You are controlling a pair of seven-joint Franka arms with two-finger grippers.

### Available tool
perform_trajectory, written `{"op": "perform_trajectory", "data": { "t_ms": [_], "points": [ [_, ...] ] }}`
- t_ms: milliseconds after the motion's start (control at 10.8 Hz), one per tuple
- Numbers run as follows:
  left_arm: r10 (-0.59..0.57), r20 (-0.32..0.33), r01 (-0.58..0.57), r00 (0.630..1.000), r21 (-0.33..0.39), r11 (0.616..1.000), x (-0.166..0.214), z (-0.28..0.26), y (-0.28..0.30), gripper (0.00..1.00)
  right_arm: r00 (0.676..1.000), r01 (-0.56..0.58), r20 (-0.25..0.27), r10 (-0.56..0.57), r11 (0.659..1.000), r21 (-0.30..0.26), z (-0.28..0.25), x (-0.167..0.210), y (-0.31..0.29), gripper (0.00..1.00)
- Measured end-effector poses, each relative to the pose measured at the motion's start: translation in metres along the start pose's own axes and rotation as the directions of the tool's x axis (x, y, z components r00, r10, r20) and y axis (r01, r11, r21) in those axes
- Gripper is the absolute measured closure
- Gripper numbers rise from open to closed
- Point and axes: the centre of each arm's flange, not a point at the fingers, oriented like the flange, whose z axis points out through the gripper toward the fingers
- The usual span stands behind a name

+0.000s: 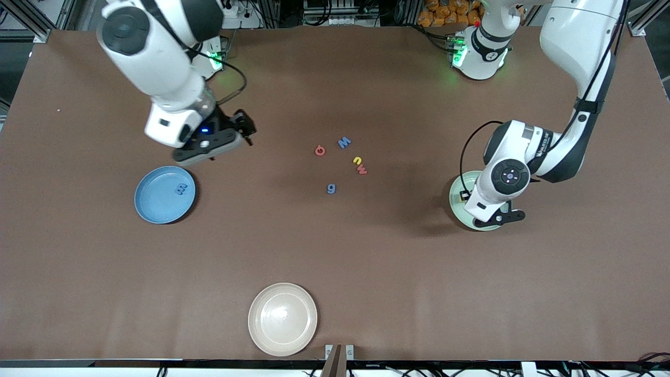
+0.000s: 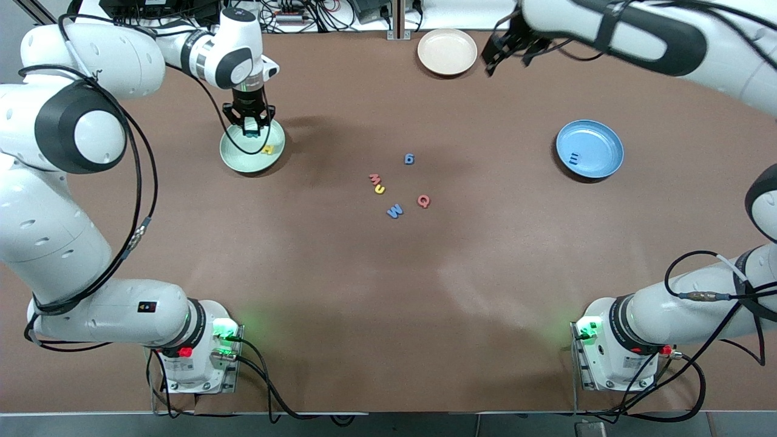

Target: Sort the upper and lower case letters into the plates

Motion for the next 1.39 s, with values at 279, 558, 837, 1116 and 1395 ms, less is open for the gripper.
{"op": "perform_trajectory", "data": {
  "t_ms": [279, 558, 837, 1116, 1395],
  "points": [
    [0.047, 0.004, -0.047, 0.999, 0.003, 0.999, -0.001, 0.003, -0.002, 0.29, 0.999, 0.029, 0.024, -0.030, 0.999, 0.022, 0.037, 0.007, -0.026, 0.00],
    [0.060, 0.001, -0.060, 0.998, 0.002, 0.998, -0.004, 0.002, 0.005, 0.00, 0.999, -0.019, 0.042, 0.020, 1.000, -0.025, 0.084, 0.005, -0.085, 0.00],
    [0.049, -0.004, -0.049, 0.999, 0.005, 0.999, -0.009, -0.001, 0.018, 0.00, 0.998, -0.044, 0.049, 0.046, 0.998, -0.046, 0.130, -0.005, -0.141, 0.00],
    [0.045, -0.005, -0.045, 0.999, 0.004, 0.999, -0.012, -0.002, 0.023, 0.00, 0.997, -0.064, 0.034, 0.066, 0.995, -0.075, 0.184, -0.014, -0.182, 0.00],
    [0.041, -0.004, -0.040, 0.999, 0.004, 0.999, -0.012, -0.001, 0.023, 0.00, 0.996, -0.079, 0.041, 0.082, 0.993, -0.084, 0.230, -0.029, -0.215, 0.00]
  ]
}}
